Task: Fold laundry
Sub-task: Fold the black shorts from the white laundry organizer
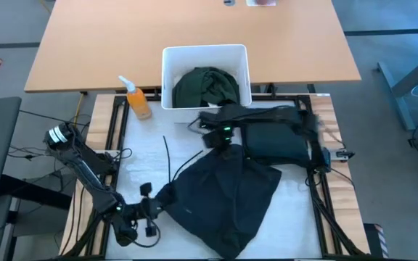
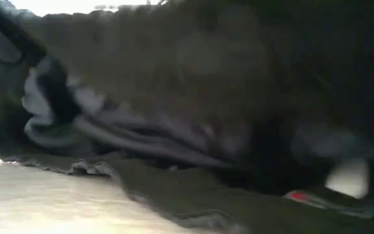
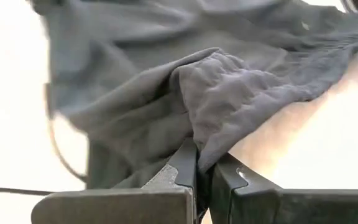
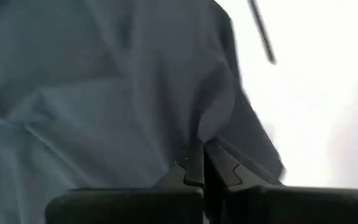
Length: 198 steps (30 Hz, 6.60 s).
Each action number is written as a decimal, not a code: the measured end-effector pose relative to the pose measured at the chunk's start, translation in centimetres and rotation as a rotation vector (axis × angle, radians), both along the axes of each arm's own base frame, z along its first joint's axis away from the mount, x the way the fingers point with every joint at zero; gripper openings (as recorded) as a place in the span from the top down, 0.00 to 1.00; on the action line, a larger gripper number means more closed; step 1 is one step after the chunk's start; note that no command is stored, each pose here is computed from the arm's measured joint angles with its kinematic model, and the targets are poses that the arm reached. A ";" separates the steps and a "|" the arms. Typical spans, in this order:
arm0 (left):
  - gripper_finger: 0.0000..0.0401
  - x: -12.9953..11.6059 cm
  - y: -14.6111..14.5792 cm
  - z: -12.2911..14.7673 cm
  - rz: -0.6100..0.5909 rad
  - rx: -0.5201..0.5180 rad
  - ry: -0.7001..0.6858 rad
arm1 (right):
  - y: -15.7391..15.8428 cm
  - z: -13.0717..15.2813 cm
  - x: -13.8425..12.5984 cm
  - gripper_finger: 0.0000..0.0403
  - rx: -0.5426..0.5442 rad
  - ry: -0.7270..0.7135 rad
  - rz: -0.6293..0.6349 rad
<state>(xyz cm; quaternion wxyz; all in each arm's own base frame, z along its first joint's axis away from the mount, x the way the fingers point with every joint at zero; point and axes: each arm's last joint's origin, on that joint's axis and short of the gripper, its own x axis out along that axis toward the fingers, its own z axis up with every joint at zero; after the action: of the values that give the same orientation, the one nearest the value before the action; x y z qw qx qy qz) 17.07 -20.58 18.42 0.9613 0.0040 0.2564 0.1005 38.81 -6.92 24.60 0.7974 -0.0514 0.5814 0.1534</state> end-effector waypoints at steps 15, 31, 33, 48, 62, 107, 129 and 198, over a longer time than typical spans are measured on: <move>0.99 -1.1 5.1 2.4 0.312 0.214 -0.185 | 5.8 3.7 -19.1 0.97 -0.378 -0.621 -0.651; 0.60 3.1 6.2 2.7 0.256 -0.047 -0.026 | 6.0 4.7 -21.6 0.97 -0.400 -0.645 -0.666; 0.58 4.0 6.9 3.3 0.258 -0.047 -0.053 | 6.0 4.3 -21.2 0.97 -0.402 -0.624 -0.657; 0.41 9.7 15.4 4.4 0.059 0.019 0.042 | 6.1 2.5 -19.3 0.97 -0.431 -0.520 -0.622; 0.29 11.2 18.0 0.6 0.030 -0.032 0.244 | 6.1 2.7 -19.2 0.97 -0.436 -0.540 -0.607; 0.99 -4.1 16.6 27.4 -0.113 0.153 -0.527 | 6.1 24.2 -23.9 0.97 -0.414 -1.175 -0.474; 0.99 0.7 8.8 31.6 -0.737 0.121 -0.250 | 13.3 24.0 -24.3 0.97 0.166 -1.042 0.281; 0.99 4.1 14.6 14.1 -0.029 0.201 0.702 | 11.4 11.8 -19.9 0.97 0.165 -0.666 -0.129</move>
<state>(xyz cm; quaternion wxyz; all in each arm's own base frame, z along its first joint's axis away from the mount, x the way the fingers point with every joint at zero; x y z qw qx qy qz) 21.18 -5.98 32.48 0.8110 0.1363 0.5594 0.1038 18.88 4.44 36.41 0.9529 0.0028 0.2768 0.1240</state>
